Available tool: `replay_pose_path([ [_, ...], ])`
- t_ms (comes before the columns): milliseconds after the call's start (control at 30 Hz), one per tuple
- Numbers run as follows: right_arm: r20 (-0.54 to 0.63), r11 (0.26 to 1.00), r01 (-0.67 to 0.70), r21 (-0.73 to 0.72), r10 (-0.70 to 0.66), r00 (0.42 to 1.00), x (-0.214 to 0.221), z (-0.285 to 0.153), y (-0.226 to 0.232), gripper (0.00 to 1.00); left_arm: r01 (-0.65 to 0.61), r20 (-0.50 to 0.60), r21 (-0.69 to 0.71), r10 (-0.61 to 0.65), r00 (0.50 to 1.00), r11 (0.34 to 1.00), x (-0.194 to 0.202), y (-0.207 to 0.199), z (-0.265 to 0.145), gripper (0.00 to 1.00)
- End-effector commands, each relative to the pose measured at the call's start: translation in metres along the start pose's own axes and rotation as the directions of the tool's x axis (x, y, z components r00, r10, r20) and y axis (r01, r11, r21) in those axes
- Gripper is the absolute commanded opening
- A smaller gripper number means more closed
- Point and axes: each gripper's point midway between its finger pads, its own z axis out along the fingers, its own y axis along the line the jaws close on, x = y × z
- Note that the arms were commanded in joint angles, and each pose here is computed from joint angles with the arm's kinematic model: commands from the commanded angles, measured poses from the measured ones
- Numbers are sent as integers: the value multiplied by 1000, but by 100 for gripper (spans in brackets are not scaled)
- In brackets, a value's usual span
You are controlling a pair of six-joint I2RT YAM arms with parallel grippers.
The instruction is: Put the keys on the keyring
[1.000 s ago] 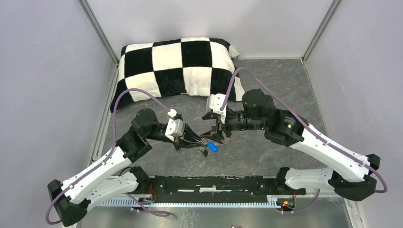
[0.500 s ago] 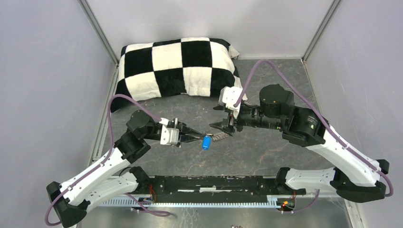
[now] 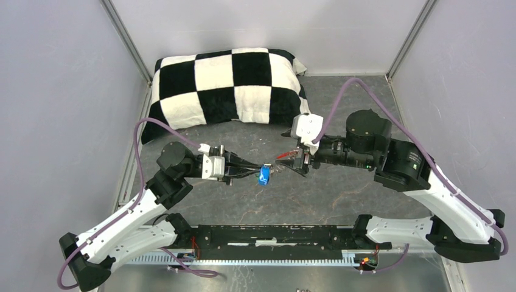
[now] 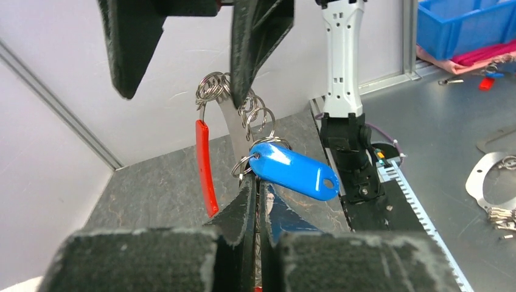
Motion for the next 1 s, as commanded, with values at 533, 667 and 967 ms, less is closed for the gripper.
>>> replay_pose_path([
  [533, 139, 988, 134, -71, -123, 983, -36, 8, 6, 85, 210, 104, -180, -193, 976, 961, -31, 31, -1, 2],
  [667, 144, 987, 159, -39, -152, 978, -36, 3, 1, 86, 270, 117, -202, -250, 961, 941, -32, 37, 0, 2],
  [967, 182, 974, 206, -94, -186, 965, -41, 5, 11, 89, 377, 121, -182, -360, 925, 908, -33, 36, 2, 2],
])
